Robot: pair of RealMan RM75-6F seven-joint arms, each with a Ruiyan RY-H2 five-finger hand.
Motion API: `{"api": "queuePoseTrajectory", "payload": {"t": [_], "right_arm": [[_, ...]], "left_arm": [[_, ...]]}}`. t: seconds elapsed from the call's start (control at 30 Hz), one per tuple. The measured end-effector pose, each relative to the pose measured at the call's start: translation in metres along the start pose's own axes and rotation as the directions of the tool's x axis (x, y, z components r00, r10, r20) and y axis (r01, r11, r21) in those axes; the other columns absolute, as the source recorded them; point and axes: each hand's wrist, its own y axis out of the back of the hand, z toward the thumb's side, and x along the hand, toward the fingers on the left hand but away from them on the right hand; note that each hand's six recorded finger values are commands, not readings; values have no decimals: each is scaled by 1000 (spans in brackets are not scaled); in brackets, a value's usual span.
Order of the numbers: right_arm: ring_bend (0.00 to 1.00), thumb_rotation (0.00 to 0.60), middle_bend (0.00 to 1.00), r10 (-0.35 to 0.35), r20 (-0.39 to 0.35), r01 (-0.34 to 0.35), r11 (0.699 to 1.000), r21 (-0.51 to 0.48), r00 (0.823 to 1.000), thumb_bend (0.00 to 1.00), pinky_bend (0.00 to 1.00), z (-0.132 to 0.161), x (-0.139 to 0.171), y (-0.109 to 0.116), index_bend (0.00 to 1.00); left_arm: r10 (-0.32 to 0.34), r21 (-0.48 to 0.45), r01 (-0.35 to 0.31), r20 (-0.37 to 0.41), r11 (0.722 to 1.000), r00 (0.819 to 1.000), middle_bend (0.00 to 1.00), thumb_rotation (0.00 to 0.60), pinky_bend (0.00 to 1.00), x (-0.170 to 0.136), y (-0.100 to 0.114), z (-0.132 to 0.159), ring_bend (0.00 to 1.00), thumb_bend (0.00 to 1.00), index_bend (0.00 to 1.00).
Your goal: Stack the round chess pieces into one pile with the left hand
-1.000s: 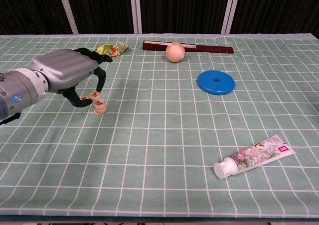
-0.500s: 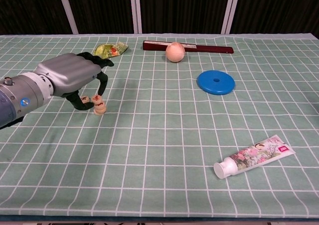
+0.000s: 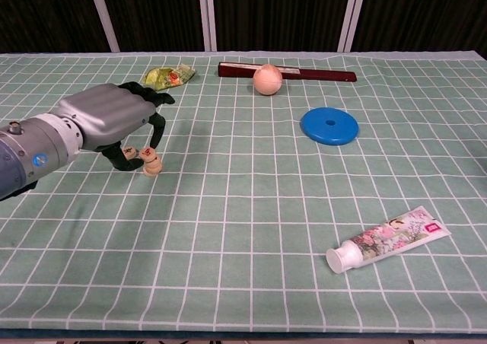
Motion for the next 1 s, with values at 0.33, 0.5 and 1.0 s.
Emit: {"api": "queuePoseTrajectory", "payload": {"t": [0.33,0.5,1.0], "right_arm": [[0,600,13,-1,1,1,1000,-1,1000,233,0,0,0,0,92],[0,600,13,-2,1,2,1000,0,1000,232,0,0,0,0,92],[0,600,13,-4,1,4,1000,0,1000,232,0,0,0,1,92]], "left_arm": [[1,8,-1,-8,1000,1000,14,600,0,2,1,-1,0,324,475],[-2,15,2,-2,1000,1000,14,600,0,2,1,2,0,324,475],[-3,26,3,2,1000,1000,12,600,0,3,0,7,0,322,449]]}}
